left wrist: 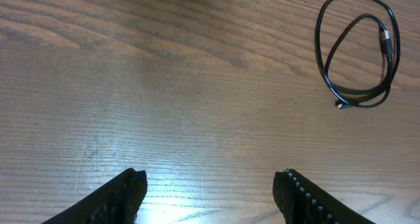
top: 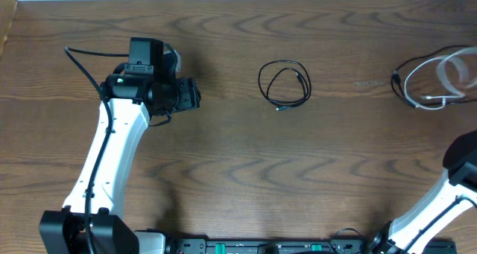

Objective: Untangle cables

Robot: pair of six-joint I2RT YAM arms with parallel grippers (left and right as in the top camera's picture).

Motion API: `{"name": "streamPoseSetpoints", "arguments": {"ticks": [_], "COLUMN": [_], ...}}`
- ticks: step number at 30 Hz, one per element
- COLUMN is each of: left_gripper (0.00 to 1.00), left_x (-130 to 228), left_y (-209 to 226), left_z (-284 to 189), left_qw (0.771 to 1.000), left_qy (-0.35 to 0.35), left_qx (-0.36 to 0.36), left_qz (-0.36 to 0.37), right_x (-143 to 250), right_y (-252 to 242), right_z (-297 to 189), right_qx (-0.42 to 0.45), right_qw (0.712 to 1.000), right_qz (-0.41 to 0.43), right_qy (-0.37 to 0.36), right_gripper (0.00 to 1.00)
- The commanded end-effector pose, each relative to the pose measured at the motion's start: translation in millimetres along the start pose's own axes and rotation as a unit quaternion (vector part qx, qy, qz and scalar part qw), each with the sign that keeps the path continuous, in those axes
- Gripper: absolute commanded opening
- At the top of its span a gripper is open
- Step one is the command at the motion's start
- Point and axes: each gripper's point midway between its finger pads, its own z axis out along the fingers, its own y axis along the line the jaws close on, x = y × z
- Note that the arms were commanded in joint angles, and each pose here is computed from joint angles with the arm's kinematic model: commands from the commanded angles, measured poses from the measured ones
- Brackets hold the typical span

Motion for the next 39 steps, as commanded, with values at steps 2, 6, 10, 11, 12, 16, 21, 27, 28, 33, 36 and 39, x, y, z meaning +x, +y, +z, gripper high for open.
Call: {"name": "streamPoseSetpoints", "arguments": {"ticks": [2,6,10,11,12,16,21,27,28,33,36,39], "left_gripper": [0.67,0.67,0.67,0.67,0.67,0.66,0.67,0.67,0.66,0.67,0.67,0.67], "left_x": [2.0,2.0,2.0,1.9,2.0,1.9,1.9,1.9,1.9,2.1,2.0,2.0], "left_y": [3.3,3.3,3.3,3.3,3.4,3.4,3.4,3.4,3.4,3.5,3.4,3.4], "left_z": [1.5,1.5,1.5,1.5,1.5,1.5,1.5,1.5,1.7,1.8,1.8,1.8], "left_qw": [1.000,1.000,1.000,1.000,1.000,1.000,1.000,1.000,1.000,1.000,1.000,1.000], "left_qy": [0.003,0.003,0.003,0.003,0.003,0.003,0.003,0.003,0.003,0.003,0.003,0.003], "left_qx": [-0.005,-0.005,-0.005,-0.005,-0.005,-0.005,-0.005,-0.005,-0.005,-0.005,-0.005,-0.005], "left_qz": [-0.009,-0.011,-0.011,-0.011,-0.011,-0.011,-0.011,-0.011,-0.011,-0.011,-0.011,-0.011], "right_x": [18.9,22.4,30.2,33.4,37.8,60.2,104.1,161.8,172.3,238.7,278.0,311.1], "right_y": [7.2,28.2,67.0,78.9,92.7,138.8,196.1,248.7,255.1,289.5,305.0,321.2], "right_z": [18.4,16.6,6.6,2.4,-3.0,-20.7,-40.1,-40.2,-38.7,-37.9,-40.3,-40.4], "right_qx": [-0.022,-0.075,-0.170,-0.198,-0.228,-0.294,-0.323,-0.299,-0.294,-0.300,-0.305,-0.309], "right_qw": [0.999,0.996,0.983,0.977,0.970,0.946,0.913,0.887,0.883,0.850,0.829,0.810], "right_qz": [-0.003,-0.004,-0.012,-0.021,-0.033,-0.093,-0.214,-0.321,-0.333,-0.388,-0.418,-0.449], "right_qy": [0.043,0.052,0.069,0.074,0.080,0.102,0.125,0.146,0.151,0.191,0.212,0.214], "right_gripper": [0.66,0.66,0.62,0.61,0.60,0.59,0.59,0.61,0.61,0.61,0.61,0.60]}}
